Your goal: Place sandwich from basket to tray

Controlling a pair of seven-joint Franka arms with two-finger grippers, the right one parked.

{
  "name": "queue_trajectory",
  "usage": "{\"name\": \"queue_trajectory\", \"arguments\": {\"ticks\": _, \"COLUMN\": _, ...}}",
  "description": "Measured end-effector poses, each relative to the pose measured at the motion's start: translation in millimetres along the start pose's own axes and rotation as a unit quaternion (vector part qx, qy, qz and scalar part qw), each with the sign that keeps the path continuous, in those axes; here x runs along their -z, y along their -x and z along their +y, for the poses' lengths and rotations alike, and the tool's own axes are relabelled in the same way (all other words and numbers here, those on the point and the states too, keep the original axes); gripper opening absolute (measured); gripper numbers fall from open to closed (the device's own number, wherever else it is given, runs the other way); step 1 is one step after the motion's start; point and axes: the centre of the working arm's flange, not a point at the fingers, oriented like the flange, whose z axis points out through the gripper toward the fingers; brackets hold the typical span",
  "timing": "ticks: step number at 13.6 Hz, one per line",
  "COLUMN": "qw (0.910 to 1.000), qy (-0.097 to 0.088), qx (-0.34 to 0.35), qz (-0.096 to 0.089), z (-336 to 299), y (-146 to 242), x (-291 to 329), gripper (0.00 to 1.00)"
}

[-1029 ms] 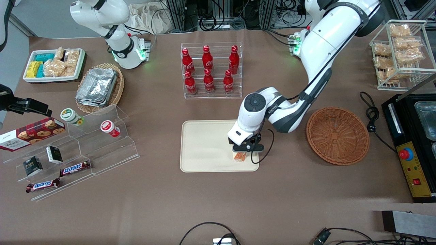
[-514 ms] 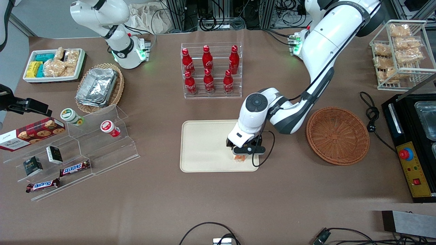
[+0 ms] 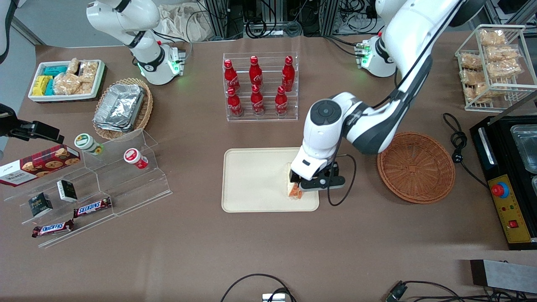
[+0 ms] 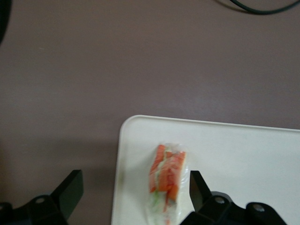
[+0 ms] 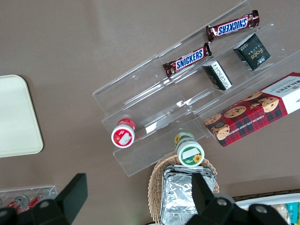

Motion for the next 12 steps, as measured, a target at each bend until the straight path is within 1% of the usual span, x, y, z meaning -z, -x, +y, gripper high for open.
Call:
{"name": "queue_trajectory", "arguments": {"ticks": 1, "qw": 0.9998, "qy": -0.016, "qx": 0.01, "qz": 0.003, "z": -13.2, "y": -7.9, "x": 15.3, "gripper": 1.0}}
{"name": "queue_trajectory", "arguments": {"ticks": 2, "qw": 0.9994, "qy": -0.027, "qx": 0.023, "qz": 0.002, "z": -27.8, "y": -16.9, "x": 27.1, "gripper": 1.0}}
{"name": "queue_trajectory", "arguments": {"ticks": 3, "qw": 0.9986, "qy": -0.033, "qx": 0.04, "qz": -0.007, "z": -41.4, "y": -25.2, "x": 35.6, "gripper": 1.0}}
{"name": "queue_trajectory", "arguments": {"ticks": 5, "qw": 0.9964, "qy": -0.039, "qx": 0.07, "qz": -0.026, "z": -64.5, "y": -41.2, "x": 44.8, "gripper": 1.0}}
{"name": "queue_trajectory", "arguments": {"ticks": 6, "qw": 0.9955, "qy": -0.039, "qx": 0.08, "qz": -0.032, "z": -75.8, "y": -49.9, "x": 47.2, "gripper": 1.0}}
{"name": "queue_trajectory", "arguments": {"ticks": 9, "qw": 0.9941, "qy": -0.026, "qx": 0.092, "qz": -0.051, "z": -107.4, "y": -70.4, "x": 61.6, "gripper": 1.0}}
{"name": "queue_trajectory", "arguments": {"ticks": 10, "qw": 0.994, "qy": -0.025, "qx": 0.09, "qz": -0.056, "z": -119.0, "y": -75.0, "x": 68.1, "gripper": 1.0}}
{"name": "queue_trajectory", "arguments": {"ticks": 12, "qw": 0.9937, "qy": -0.027, "qx": 0.09, "qz": -0.06, "z": -140.8, "y": -83.2, "x": 78.4, "gripper": 1.0}}
